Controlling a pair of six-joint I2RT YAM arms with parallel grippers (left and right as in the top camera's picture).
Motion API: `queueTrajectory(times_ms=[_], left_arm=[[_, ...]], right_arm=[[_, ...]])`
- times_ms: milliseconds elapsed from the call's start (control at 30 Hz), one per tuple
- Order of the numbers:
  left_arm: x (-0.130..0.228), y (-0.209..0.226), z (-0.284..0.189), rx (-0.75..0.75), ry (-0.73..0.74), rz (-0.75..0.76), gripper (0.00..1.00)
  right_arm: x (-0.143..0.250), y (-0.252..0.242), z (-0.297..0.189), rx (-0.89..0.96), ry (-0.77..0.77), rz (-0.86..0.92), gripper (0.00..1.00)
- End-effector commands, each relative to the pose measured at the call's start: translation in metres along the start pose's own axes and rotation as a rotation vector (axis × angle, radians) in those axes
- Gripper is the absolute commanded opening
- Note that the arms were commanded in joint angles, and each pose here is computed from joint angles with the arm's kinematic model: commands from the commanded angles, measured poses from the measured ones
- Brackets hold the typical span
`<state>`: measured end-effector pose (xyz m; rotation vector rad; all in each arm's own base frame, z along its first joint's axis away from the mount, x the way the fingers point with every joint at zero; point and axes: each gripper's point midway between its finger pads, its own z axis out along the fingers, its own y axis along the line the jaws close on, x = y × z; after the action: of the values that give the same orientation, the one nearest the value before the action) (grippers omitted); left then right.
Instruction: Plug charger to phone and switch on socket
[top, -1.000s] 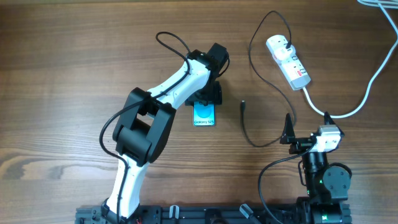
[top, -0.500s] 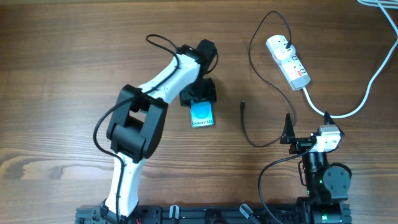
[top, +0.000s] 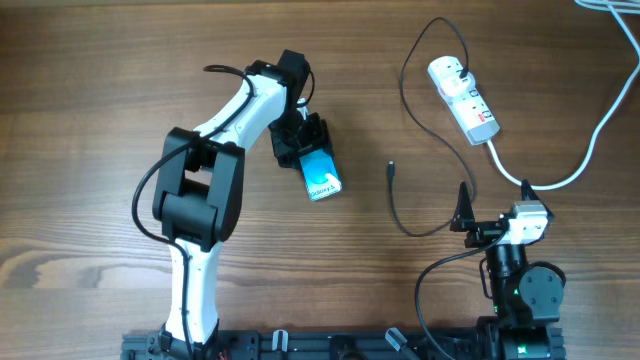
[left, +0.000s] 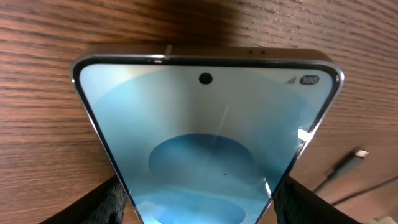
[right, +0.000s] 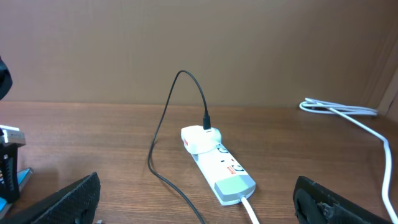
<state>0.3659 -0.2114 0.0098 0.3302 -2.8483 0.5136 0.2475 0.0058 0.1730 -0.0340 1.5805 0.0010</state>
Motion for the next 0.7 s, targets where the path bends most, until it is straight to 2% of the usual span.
queueTrajectory(times_ms=[0,300,667], left_arm=[[0.004,-0.008,0.002,0.079,0.058,-0.013,0.68],[0.000,-0.002,0.003,0.040,0.033,-0.012,0.69],[-0.001,0.014,0.018,-0.341,-0.184,0.056,0.71]], right_arm=[[-0.001,-0.001,0.000,0.001,-0.007,-0.002,1.00],[-0.001,-0.001,0.000,0.001,-0.007,-0.003,1.00],[-0.001,-0.001,0.000,0.001,-0.007,-0.003,1.00]])
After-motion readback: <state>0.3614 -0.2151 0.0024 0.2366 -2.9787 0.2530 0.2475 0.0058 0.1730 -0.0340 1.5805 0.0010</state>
